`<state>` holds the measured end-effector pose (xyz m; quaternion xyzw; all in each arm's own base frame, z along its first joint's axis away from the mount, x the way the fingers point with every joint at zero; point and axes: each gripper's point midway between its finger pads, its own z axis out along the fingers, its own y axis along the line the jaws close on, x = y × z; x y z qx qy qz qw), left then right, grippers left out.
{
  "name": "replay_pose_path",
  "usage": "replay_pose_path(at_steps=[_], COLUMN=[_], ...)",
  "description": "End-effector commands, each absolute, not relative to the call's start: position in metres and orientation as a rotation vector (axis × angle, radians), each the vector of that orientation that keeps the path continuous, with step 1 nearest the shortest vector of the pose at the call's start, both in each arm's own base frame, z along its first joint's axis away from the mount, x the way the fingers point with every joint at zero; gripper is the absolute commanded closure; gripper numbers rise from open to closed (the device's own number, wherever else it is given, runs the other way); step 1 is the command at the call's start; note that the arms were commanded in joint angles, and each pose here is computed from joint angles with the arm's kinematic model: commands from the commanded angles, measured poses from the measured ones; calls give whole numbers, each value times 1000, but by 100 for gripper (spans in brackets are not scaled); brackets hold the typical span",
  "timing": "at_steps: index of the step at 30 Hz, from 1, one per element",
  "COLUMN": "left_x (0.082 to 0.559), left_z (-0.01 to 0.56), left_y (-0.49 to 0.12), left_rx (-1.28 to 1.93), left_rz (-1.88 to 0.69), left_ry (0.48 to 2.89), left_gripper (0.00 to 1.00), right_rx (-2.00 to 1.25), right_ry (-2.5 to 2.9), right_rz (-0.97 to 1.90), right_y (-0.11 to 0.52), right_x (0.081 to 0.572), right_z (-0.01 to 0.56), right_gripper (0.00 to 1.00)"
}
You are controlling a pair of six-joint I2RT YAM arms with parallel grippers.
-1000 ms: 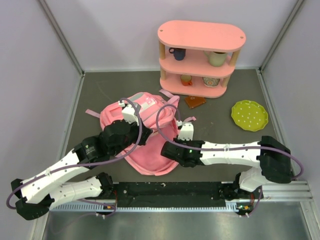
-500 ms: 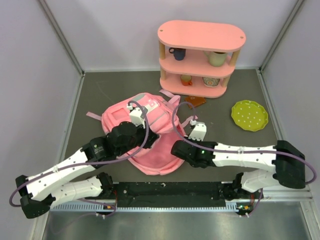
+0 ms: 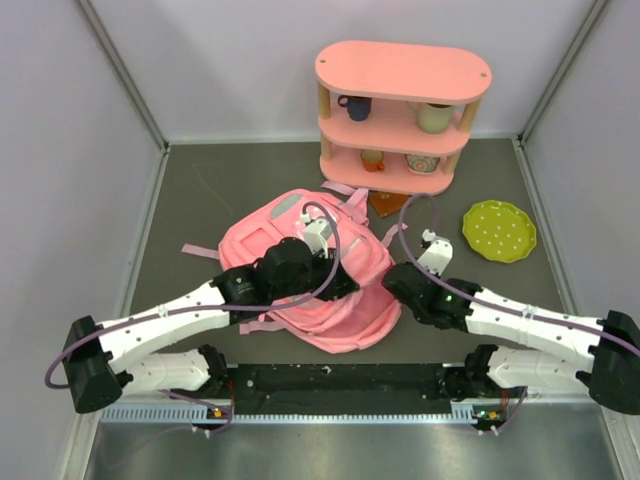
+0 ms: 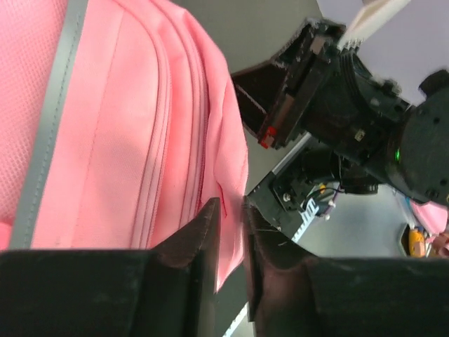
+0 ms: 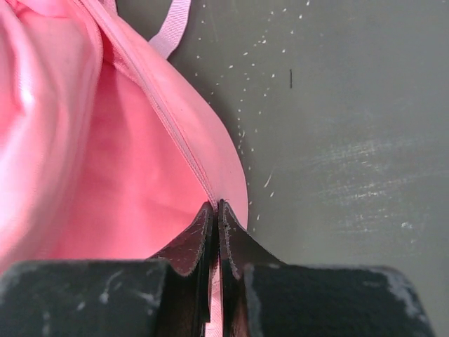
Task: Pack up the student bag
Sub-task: Zip the student bag at the center of the board.
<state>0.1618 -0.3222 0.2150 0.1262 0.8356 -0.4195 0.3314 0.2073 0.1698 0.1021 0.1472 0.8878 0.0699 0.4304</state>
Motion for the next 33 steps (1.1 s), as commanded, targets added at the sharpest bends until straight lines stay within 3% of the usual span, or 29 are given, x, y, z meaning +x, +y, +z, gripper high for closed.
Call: replay_pose_path(at_steps=[1, 3, 4, 7, 10, 12, 14, 20, 25, 33], left_x=[155, 150, 147, 145, 154, 166, 168, 167, 166, 177], left_z=[245, 244, 250, 259, 253, 233, 230, 184, 161, 138], left_y=[-343, -342, -339, -324, -293, -265, -242, -172, -144, -127], left_rx=[372, 390, 395, 386, 299, 192, 89, -176, -266, -312], left_rz=[-1270, -1283, -1293, -1261, -1113, -956, -904, -651, -534, -513], left_ry=[2087, 2094, 2077, 2049, 2063, 2097, 2087, 2151, 2186, 2259], left_gripper=[62, 50, 37, 24, 19, 14, 11, 5, 2, 2], right_rx=[339, 340, 341, 336, 348, 368, 366, 308, 108, -35], right_ry=[2210, 2213, 2218, 2215, 2196, 2158, 2154, 2175, 2158, 2317], right_rz=[148, 166, 162, 198, 285, 368, 437, 709, 999, 1052], right_y=[153, 151, 148, 147, 148, 148, 150, 178, 241, 320], right_x=[213, 213, 213, 210, 205, 202, 196, 174, 138, 73], right_z=[103, 103, 100, 104, 114, 127, 132, 153, 180, 169], right_gripper=[99, 95, 92, 83, 66, 50, 43, 41, 42, 39])
